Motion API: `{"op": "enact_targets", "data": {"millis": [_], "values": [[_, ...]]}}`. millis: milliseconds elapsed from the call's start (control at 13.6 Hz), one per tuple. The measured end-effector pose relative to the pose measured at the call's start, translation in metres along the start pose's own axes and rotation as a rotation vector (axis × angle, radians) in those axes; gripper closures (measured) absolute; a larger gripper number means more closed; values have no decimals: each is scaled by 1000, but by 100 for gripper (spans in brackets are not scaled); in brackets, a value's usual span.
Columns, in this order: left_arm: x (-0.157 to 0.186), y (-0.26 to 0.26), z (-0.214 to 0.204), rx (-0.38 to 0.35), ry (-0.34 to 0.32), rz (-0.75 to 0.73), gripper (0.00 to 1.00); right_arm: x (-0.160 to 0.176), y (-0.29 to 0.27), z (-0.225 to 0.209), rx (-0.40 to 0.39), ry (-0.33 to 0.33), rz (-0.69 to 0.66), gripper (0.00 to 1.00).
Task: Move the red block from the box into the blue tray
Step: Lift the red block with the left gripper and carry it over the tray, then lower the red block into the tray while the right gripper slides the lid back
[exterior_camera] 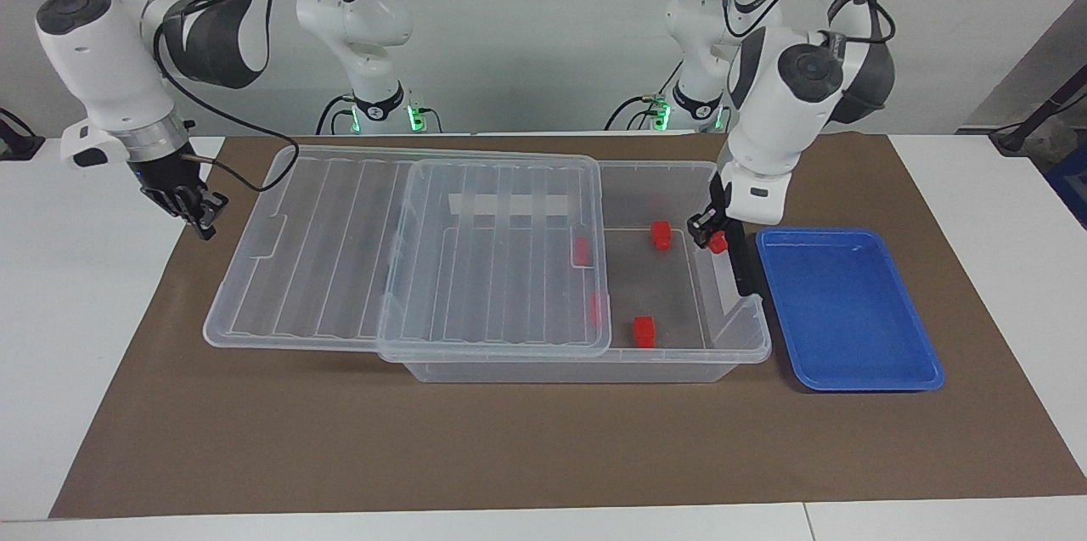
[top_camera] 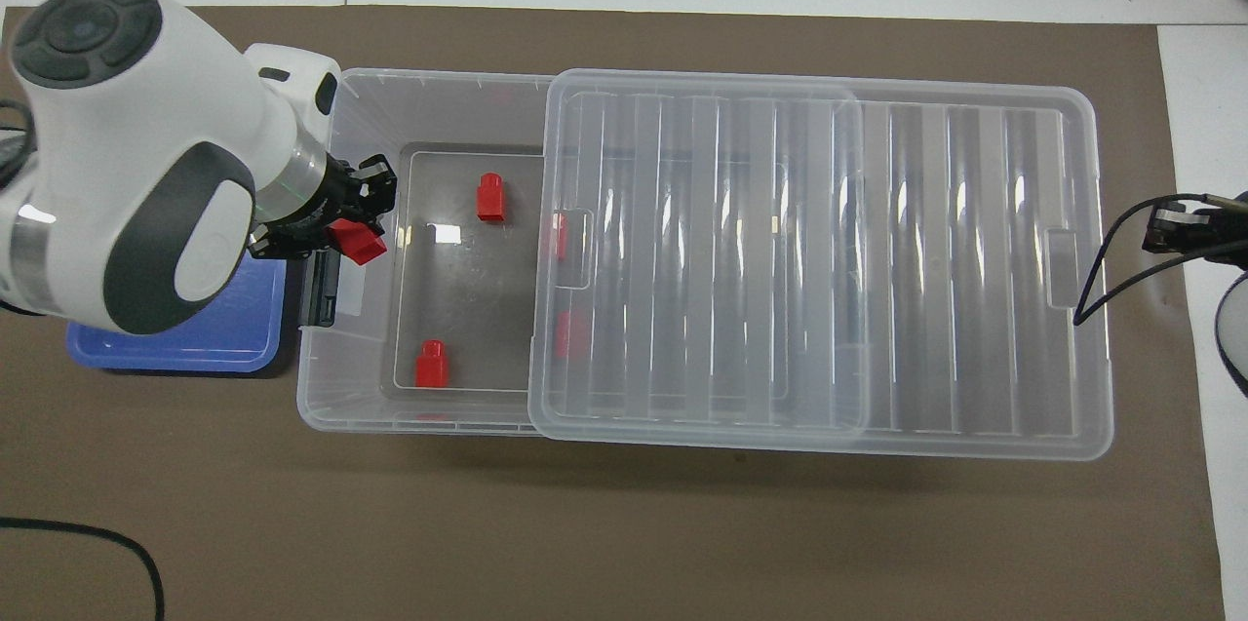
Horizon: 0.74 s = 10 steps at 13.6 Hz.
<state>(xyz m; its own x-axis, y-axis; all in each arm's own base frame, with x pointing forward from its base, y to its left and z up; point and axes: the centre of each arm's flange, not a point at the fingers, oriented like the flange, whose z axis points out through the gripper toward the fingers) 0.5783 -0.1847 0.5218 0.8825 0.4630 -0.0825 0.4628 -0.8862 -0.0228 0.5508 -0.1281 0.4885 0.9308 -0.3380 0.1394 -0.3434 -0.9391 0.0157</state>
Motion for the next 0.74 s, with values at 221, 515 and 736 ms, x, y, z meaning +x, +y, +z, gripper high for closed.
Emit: {"op": "enact_targets", "data": {"millis": [221, 515, 736], "values": [[19, -40, -37, 8, -13, 112, 66, -4, -4, 14, -1, -16, -8, 99], [95, -156, -30, -12, -22, 437, 66, -8, -33, 13, 6, -15, -59, 99], [121, -193, 4, 1, 69, 517, 66, -15, -64, 13, 13, -15, -115, 99]]}}
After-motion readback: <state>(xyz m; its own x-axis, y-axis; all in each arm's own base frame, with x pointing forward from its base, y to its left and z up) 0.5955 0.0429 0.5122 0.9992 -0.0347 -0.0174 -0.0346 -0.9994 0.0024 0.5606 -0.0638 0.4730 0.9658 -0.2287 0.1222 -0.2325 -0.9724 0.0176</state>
